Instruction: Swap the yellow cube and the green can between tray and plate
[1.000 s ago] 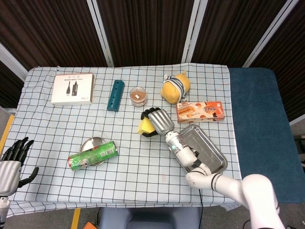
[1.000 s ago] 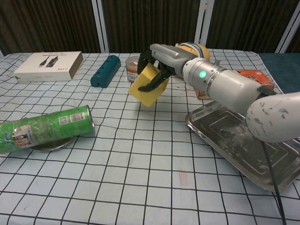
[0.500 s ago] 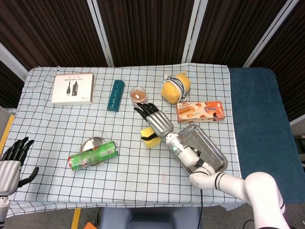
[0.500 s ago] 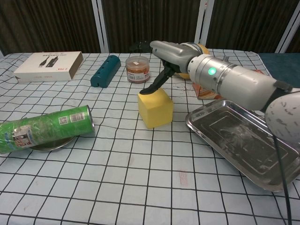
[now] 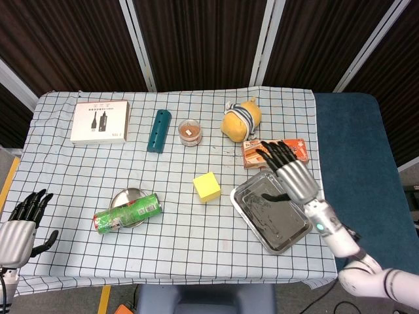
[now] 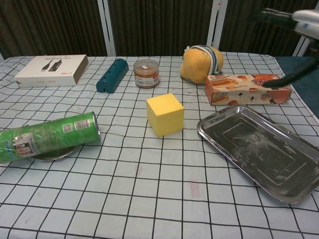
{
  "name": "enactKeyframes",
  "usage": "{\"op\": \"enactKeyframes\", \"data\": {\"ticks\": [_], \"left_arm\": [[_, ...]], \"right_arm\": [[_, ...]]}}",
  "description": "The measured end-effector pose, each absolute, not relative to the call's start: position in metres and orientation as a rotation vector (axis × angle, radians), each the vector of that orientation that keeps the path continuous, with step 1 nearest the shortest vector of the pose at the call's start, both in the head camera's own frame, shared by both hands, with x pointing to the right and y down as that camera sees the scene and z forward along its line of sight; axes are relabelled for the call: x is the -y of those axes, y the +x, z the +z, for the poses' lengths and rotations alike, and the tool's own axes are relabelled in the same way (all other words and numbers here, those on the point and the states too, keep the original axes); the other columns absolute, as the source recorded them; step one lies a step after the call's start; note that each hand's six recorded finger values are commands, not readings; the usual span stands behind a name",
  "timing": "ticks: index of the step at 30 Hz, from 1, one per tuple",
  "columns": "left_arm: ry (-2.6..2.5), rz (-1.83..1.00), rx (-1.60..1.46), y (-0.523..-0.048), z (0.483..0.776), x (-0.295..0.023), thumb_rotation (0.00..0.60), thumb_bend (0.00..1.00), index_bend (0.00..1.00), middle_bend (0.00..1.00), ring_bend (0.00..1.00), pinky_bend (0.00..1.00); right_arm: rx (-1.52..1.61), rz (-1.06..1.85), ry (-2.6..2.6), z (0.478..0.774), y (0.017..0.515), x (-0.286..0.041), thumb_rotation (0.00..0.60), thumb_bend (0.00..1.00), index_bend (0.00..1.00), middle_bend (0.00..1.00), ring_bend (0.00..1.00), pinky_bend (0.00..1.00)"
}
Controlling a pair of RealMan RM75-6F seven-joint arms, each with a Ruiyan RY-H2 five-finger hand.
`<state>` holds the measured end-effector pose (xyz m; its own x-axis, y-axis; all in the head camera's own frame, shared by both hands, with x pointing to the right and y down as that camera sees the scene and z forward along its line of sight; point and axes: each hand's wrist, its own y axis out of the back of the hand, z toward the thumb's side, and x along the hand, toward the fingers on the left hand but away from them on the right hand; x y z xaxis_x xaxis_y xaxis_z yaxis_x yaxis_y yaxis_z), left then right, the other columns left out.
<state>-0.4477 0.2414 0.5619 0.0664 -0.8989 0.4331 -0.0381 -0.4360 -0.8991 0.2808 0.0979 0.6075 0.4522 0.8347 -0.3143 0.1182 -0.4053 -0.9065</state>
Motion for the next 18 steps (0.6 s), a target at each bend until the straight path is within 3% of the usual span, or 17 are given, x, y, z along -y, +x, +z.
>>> {"op": "enactKeyframes", "data": {"ticks": [4, 10, 18], "left_arm": [[-1.618, -1.456, -0.932, -0.439, 0.566, -0.243, 0.600, 0.35, 0.00, 0.03, 0.00, 0.17], [-1.669, -1.420, -0.921, -0.416, 0.570, -0.242, 0.600, 0.35, 0.00, 0.01, 0.00, 0.16], [-1.754, -1.347, -0.858, -0.369, 0.579, -0.232, 0.600, 0.36, 0.00, 0.00, 0.00, 0.15]], "right_arm": [[0.858, 1.163, -1.768, 0.595, 0.338, -0.132, 0.600, 0.11, 0.00, 0.00, 0.00, 0.11], [0.994, 1.273, -1.782, 0.587, 0.384, -0.163, 0.600, 0.06, 0.00, 0.00, 0.00, 0.07], [1.088, 1.246, -1.726, 0.567, 0.399, -0.185, 0.600, 0.05, 0.00, 0.00, 0.00, 0.06]]}}
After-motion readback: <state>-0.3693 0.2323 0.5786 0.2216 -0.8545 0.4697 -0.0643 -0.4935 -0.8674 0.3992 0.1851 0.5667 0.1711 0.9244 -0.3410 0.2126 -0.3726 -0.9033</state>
